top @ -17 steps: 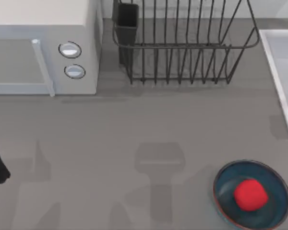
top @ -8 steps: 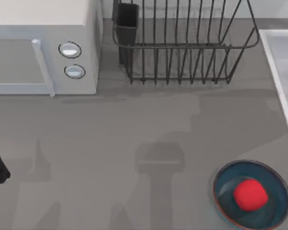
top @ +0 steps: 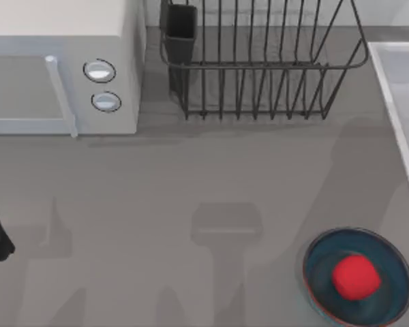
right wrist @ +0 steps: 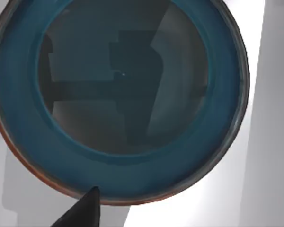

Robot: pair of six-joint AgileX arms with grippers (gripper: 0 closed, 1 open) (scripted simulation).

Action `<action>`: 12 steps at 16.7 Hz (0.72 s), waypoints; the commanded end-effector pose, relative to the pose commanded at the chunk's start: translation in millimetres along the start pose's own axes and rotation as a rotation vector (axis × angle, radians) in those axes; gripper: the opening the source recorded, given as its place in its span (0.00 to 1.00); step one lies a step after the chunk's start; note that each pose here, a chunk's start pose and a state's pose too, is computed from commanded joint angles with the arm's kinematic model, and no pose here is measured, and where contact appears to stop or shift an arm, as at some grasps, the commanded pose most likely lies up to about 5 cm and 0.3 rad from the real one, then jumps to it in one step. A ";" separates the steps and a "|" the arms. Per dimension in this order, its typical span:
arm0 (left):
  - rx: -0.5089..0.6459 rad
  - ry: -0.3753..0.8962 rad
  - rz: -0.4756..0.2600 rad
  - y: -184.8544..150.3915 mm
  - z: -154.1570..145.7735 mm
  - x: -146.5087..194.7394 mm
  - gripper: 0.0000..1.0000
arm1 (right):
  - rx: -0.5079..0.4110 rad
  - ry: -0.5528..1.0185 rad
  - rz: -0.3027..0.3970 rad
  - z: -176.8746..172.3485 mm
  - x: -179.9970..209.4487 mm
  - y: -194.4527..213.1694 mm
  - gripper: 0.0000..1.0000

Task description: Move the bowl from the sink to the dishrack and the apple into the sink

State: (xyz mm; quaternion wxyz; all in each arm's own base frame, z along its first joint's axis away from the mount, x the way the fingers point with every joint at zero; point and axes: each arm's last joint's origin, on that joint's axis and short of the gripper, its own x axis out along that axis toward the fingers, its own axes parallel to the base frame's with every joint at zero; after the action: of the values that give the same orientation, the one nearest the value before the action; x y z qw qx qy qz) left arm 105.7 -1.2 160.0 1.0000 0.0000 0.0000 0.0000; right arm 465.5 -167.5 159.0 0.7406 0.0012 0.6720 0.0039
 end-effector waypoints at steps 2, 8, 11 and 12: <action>0.000 0.000 0.000 0.0 0.0 0.0 1.00 | 0.008 -0.001 -0.005 5.6 8.0 -10.9 1.00; 0.000 0.000 0.000 0.0 0.0 0.0 1.00 | 0.013 -0.003 -0.009 8.1 11.8 -17.0 1.00; 0.000 0.000 0.000 0.0 0.0 0.0 1.00 | 0.012 -0.002 -0.008 9.0 18.5 -15.3 1.00; 0.000 0.000 0.000 0.0 0.0 0.0 1.00 | 0.014 0.000 -0.008 9.4 27.8 -16.1 1.00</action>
State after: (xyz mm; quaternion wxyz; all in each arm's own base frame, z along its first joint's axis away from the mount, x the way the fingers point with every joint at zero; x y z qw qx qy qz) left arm 105.7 -1.2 160.0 1.0000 0.0000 0.0000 0.0000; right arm 477.6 -183.4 132.2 0.7406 0.0037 0.6719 -0.0035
